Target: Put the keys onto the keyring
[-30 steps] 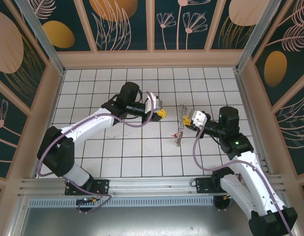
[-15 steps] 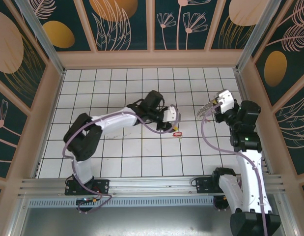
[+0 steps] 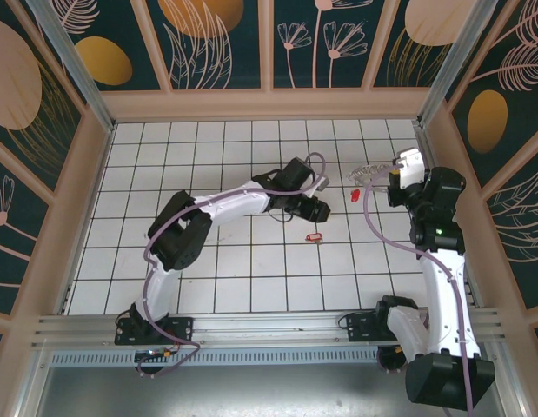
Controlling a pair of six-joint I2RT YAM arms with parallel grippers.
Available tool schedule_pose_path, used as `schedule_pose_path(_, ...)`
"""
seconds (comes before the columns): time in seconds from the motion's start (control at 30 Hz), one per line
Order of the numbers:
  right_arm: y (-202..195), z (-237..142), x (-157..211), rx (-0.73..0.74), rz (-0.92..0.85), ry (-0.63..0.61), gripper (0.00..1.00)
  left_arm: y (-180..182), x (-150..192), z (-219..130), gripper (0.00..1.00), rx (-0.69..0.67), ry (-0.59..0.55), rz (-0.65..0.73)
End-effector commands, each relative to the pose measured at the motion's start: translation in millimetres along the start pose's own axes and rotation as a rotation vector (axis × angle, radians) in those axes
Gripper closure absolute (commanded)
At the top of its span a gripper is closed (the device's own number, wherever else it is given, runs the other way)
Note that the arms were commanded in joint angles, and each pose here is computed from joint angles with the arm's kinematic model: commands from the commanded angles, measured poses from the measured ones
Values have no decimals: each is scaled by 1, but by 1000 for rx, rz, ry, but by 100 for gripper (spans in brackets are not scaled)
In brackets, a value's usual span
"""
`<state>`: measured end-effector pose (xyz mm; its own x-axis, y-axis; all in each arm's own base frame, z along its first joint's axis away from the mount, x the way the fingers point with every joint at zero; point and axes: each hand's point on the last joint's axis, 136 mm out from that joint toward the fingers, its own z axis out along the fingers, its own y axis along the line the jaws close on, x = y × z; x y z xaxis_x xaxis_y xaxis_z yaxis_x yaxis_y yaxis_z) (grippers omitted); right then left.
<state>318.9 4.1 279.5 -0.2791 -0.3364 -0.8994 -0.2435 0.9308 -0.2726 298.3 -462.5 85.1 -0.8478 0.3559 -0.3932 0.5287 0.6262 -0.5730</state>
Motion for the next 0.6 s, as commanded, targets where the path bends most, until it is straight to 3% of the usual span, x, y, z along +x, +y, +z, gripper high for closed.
schedule_pose_path(0.0, -10, -6, -22, 34, 8, -69, 100, 2, 34, 15, 52, -124, 95, -275)
schedule_pose_path(0.17, -11, -8, -26, 35, 2, -82, 100, 18, 31, 12, 44, -251, 71, -323)
schedule_pose_path(0.3, -11, -10, -30, 33, -1, -93, 100, 21, 36, 23, 44, -312, 109, -314)
schedule_pose_path(0.57, -11, -12, -30, 34, -9, -99, 100, 30, 47, 34, 55, -381, 176, -318)
